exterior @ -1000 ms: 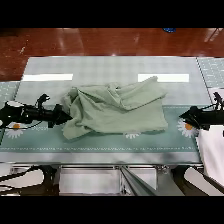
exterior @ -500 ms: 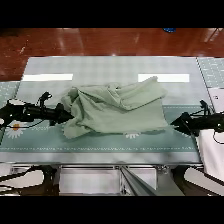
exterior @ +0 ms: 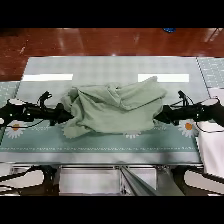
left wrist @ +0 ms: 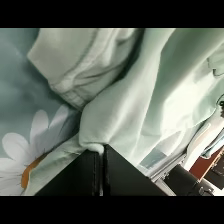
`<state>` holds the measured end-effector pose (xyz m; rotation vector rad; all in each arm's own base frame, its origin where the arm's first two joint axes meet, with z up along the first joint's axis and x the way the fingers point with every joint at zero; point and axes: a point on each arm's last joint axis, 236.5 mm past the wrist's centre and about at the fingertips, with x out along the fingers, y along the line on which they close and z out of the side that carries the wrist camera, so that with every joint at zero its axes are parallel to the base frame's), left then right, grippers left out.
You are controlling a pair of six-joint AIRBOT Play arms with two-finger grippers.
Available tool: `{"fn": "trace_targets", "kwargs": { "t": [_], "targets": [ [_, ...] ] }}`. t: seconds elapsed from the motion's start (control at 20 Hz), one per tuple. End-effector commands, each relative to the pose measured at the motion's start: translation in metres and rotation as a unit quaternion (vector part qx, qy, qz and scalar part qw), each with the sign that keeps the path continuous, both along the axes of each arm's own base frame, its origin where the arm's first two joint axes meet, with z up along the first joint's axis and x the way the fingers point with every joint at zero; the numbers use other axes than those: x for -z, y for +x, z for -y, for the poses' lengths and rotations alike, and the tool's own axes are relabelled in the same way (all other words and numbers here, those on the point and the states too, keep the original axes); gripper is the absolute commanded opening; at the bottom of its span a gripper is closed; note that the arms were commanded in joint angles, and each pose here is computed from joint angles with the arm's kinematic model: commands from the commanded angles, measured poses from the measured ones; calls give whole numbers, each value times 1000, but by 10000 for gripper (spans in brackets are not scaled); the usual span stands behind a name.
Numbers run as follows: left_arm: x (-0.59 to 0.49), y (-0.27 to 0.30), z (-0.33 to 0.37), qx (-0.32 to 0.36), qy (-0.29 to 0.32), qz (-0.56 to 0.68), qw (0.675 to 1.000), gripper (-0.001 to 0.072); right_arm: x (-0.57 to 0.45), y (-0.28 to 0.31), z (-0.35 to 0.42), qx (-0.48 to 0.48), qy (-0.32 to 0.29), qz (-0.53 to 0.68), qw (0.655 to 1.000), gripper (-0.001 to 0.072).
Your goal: Fold the shirts.
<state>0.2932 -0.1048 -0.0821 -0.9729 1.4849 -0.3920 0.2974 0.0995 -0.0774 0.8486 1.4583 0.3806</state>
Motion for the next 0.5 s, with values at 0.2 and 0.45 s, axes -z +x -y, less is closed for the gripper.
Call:
{"fn": "trace_targets", "kwargs": {
  "t": [0.2, 0.45],
  "targets": [
    [-200, 97, 10, -43, -110, 264, 957, 20, -208, 82, -19, -47, 0, 257, 965, 20],
    [-453, 100, -11, -80, -101, 534, 836, 19, -437, 68, -5, -16, -65, 510, 857, 20]
  ]
}}
